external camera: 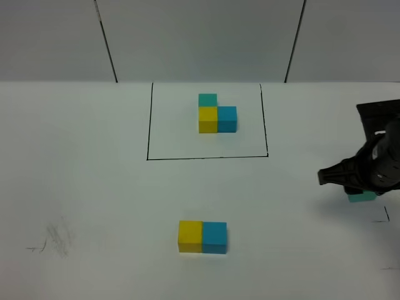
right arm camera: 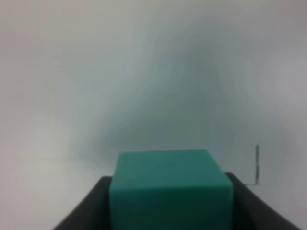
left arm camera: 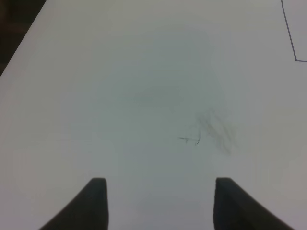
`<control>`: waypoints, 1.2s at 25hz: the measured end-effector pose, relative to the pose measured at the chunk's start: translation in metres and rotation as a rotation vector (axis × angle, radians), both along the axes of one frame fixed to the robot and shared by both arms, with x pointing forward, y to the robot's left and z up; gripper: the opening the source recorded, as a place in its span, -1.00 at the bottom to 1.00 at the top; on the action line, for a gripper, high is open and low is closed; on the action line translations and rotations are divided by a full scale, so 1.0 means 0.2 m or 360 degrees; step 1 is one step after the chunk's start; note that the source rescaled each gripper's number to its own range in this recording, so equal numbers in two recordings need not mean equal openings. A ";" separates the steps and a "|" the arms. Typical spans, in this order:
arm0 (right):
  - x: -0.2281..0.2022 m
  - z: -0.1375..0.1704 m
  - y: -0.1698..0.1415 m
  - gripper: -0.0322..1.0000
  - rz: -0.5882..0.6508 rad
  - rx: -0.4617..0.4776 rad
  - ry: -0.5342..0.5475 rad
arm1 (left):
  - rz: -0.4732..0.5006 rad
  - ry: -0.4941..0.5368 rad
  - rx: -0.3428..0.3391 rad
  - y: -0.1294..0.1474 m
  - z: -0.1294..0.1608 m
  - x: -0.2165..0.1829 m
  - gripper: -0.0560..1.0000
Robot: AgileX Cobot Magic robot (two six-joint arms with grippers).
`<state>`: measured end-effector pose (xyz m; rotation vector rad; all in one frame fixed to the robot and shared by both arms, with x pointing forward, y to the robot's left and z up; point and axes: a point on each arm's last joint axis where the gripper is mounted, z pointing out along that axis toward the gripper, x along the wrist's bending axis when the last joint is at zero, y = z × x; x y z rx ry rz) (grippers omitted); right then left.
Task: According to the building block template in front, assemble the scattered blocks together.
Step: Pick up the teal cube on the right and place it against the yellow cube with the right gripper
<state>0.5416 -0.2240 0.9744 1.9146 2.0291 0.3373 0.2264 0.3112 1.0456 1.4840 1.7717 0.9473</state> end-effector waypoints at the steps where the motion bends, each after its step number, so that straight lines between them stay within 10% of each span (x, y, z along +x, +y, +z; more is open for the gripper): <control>1: 0.00 0.04 0.05 -0.45 0.0004 0.0012 -0.0010 | 0.0000 0.0000 0.0000 0.00 0.00 0.00 -0.69; 12: 0.09 0.27 0.73 -0.45 0.0357 0.0106 -0.0111 | 0.0000 0.0002 0.0000 0.00 0.00 0.00 -0.69; 30: 0.16 -0.07 1.24 -0.45 -0.0033 0.0219 0.0221 | -0.0001 0.0002 0.0001 0.00 0.00 0.00 -0.69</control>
